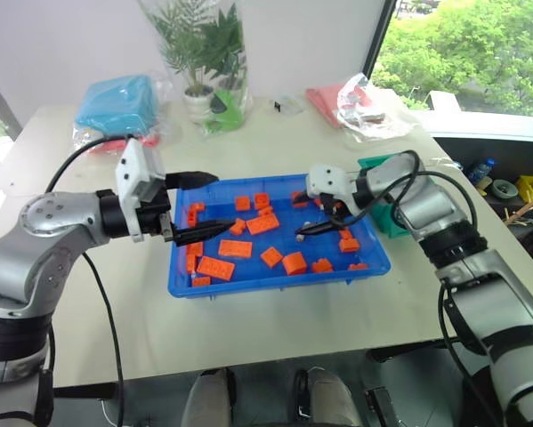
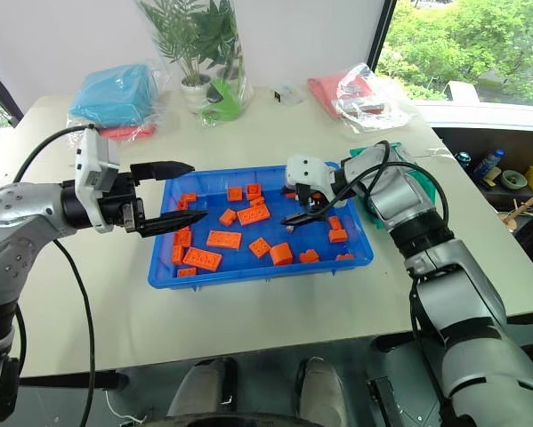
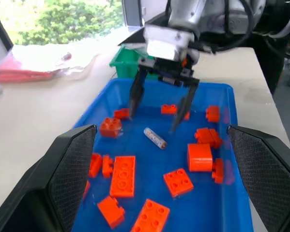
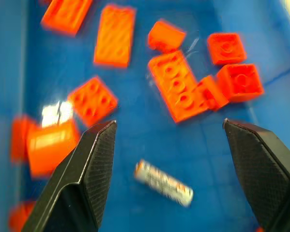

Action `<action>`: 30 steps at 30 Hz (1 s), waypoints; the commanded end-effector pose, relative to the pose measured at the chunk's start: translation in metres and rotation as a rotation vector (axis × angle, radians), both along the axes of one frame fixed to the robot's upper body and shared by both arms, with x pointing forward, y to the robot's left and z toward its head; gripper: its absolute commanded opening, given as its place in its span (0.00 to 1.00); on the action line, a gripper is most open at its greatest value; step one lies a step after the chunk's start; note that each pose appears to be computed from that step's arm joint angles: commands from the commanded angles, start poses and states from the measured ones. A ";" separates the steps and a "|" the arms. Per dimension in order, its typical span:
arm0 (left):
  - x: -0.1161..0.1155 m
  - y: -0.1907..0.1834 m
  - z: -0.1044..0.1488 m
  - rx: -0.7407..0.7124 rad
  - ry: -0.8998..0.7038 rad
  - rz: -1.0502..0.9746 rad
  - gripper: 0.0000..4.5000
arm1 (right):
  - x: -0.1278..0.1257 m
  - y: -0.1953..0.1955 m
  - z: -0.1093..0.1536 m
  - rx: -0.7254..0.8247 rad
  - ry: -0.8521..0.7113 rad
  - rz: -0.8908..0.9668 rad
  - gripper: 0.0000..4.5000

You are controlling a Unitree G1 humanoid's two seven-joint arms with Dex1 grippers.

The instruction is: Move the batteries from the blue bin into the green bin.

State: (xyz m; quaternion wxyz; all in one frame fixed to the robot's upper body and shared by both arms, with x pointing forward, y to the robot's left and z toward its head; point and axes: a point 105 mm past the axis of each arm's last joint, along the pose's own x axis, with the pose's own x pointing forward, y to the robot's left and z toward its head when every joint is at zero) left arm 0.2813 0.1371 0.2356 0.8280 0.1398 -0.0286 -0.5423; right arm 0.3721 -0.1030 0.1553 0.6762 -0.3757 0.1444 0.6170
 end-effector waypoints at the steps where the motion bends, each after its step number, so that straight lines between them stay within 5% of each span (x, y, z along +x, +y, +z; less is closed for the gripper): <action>1: -0.002 -0.001 0.009 -0.001 -0.049 -0.006 1.00 | 0.009 -0.003 -0.004 -0.083 -0.081 0.091 0.80; 17: -0.010 0.007 0.014 0.015 -0.066 0.041 1.00 | 0.026 0.001 -0.032 -0.093 -0.216 0.097 0.80; 20: -0.010 0.007 0.016 0.016 -0.067 0.040 1.00 | 0.022 0.002 -0.037 -0.064 -0.178 0.097 0.60; 23: -0.009 0.007 0.017 0.018 -0.068 0.039 1.00 | 0.020 0.004 -0.040 -0.018 -0.140 0.079 0.27; 30: -0.006 0.006 0.018 0.017 -0.068 0.028 1.00 | 0.032 0.004 -0.019 0.227 -0.104 -0.134 0.27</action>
